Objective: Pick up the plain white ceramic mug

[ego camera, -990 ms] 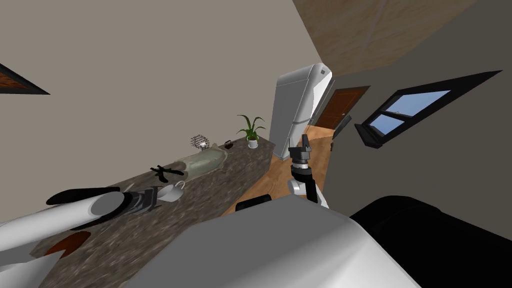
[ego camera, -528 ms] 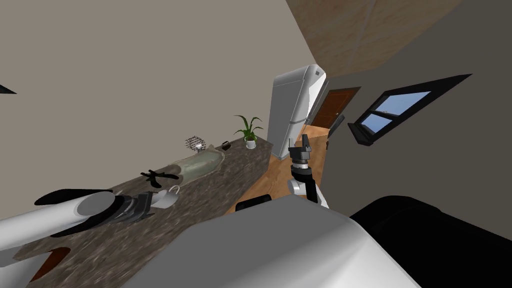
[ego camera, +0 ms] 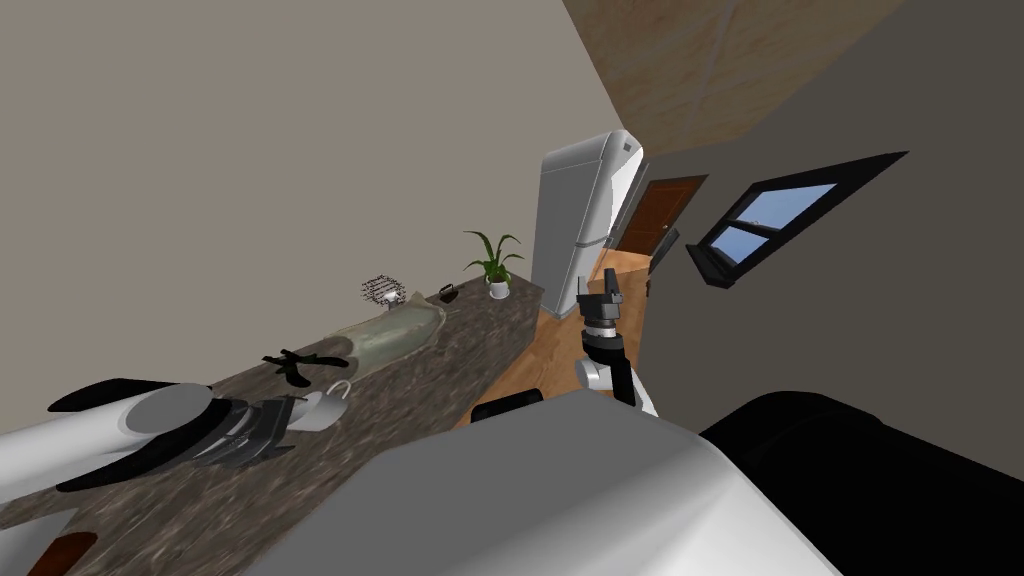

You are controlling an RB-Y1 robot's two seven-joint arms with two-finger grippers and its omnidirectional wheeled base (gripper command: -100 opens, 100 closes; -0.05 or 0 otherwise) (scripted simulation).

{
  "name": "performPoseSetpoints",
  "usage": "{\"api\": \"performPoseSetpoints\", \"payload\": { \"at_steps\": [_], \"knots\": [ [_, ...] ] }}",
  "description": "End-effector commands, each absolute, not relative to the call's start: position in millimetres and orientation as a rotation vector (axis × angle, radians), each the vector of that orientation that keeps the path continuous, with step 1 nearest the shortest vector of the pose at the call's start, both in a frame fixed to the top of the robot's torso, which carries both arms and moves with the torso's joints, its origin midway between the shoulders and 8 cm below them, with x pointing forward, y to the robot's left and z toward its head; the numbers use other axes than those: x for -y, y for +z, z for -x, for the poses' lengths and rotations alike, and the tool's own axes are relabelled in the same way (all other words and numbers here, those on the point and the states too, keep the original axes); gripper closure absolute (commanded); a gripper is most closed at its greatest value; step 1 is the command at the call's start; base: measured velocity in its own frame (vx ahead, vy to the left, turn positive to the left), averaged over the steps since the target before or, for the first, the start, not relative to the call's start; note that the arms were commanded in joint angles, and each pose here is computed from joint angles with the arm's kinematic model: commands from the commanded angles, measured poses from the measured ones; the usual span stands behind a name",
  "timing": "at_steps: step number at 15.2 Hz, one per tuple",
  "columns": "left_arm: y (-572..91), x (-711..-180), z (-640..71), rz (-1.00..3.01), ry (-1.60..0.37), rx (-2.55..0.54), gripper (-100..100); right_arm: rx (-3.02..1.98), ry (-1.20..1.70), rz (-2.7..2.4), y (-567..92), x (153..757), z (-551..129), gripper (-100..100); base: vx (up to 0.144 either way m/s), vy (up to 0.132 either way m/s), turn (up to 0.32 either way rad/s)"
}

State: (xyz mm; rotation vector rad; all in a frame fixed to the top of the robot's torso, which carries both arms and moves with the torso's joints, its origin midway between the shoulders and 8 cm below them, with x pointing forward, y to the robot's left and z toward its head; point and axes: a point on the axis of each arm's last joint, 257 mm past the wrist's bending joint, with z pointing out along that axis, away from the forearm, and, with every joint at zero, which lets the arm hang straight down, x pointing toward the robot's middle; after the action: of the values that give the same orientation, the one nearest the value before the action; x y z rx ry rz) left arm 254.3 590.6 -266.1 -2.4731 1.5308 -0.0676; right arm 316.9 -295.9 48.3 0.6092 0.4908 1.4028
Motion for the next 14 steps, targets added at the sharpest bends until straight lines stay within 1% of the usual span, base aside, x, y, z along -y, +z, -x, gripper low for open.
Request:
{"api": "performPoseSetpoints", "payload": {
  "at_steps": [1,12,14],
  "knots": [
    [-265.0,-589.1,-246.2,2.510,-0.040,-1.539,-100,-0.491,1.403,-0.609,48.3,295.9,-316.9,0,0.028,0.019,-0.077],
    [-257.5,-580.0,-207.8,2.669,0.080,-1.567,-100,-0.491,1.403,-0.609,48.3,295.9,-316.9,0,0.030,0.026,-0.049],
    [-269.7,-582.5,-211.9,2.659,0.068,-1.558,-100,-0.491,1.403,-0.609,48.3,295.9,-316.9,0,0.006,0.011,-0.020]
  ]
}}
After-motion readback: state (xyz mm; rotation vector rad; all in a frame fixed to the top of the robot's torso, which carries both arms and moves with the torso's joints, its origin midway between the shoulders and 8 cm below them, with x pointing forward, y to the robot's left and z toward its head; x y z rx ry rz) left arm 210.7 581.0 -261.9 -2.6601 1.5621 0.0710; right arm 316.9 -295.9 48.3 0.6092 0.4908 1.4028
